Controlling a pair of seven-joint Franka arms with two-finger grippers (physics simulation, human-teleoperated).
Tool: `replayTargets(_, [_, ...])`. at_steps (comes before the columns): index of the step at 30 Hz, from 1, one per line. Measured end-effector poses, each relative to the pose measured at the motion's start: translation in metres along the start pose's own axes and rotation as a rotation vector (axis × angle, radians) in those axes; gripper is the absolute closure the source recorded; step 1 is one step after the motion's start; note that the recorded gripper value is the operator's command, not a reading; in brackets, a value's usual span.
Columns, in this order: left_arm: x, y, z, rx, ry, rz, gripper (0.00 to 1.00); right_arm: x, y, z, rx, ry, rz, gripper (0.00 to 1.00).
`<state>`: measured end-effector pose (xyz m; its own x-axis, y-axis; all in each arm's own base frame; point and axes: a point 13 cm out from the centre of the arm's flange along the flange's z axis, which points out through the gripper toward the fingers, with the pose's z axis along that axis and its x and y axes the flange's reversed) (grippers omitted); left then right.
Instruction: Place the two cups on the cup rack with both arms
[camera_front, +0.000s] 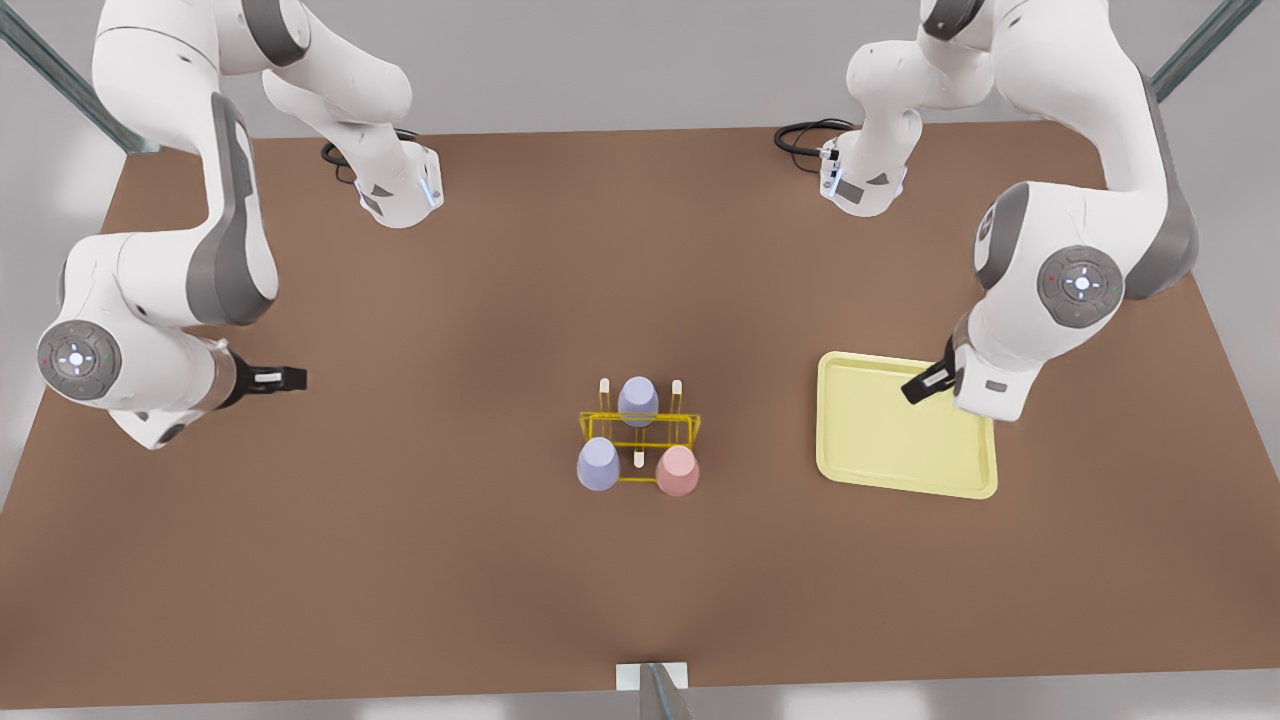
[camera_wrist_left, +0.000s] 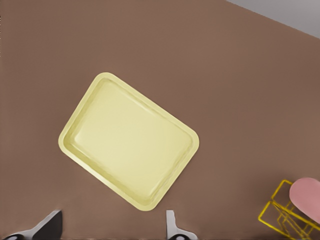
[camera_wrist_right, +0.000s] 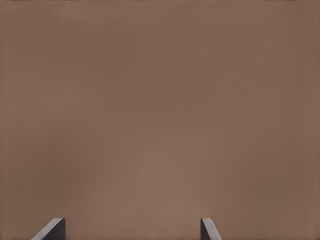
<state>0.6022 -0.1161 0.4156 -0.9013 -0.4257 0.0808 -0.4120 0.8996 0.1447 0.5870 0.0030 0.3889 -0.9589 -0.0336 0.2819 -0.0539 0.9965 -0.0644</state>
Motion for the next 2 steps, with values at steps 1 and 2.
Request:
replayTargets(1, [0.0077,0.0044,-0.0005,-0.007,0.027,0.023,0.00,0.0012,-0.0020,-0.0025,0.001,-0.003,0.003,0.00])
replayTargets(2, [0.0154,0.0059,-0.0005,-0.012,0.051,0.050,0.00,0.0030,-0.0034,-0.0054,0.003,-0.006,0.005,0.00])
